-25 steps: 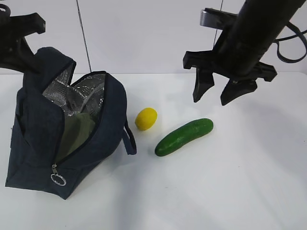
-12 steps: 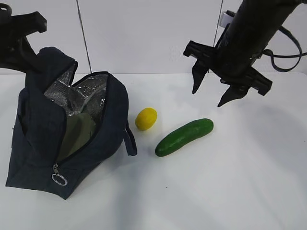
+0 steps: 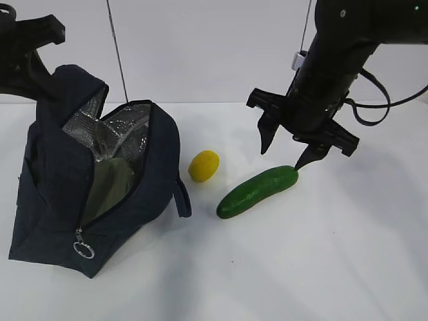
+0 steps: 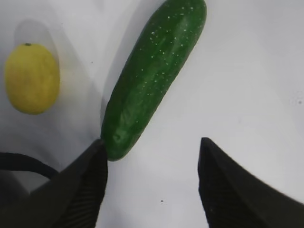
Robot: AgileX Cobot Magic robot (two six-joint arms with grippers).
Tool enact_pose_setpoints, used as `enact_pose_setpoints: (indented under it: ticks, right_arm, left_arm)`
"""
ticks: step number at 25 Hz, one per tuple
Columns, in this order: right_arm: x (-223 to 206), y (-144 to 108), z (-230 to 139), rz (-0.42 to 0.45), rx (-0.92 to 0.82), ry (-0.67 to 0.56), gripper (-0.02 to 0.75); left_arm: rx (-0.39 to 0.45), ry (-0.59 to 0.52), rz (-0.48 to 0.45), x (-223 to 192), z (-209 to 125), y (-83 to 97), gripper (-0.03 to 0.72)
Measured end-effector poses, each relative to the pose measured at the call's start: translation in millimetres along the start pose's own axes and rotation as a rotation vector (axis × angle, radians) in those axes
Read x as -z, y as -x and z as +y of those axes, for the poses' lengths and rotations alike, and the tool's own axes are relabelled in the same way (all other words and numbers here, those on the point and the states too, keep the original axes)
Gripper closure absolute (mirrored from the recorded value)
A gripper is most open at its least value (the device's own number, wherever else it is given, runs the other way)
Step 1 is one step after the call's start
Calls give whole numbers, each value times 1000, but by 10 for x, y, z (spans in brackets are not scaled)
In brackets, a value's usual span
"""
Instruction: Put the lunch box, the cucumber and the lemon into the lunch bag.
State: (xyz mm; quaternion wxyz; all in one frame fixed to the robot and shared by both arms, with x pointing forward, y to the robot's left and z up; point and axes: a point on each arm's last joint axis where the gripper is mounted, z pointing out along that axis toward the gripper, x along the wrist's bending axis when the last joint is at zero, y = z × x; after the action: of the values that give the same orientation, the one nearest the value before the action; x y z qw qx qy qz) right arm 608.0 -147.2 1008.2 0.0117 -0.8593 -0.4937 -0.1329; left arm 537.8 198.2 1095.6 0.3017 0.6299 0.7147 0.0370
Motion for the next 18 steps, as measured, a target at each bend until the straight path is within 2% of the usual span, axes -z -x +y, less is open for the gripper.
enact_pose_setpoints:
  ticks: [18]
  right_arm:
    - [-718, -76, 54, 21, -67, -51, 277]
  left_arm:
    - [16, 15, -24, 0, 14, 21, 693]
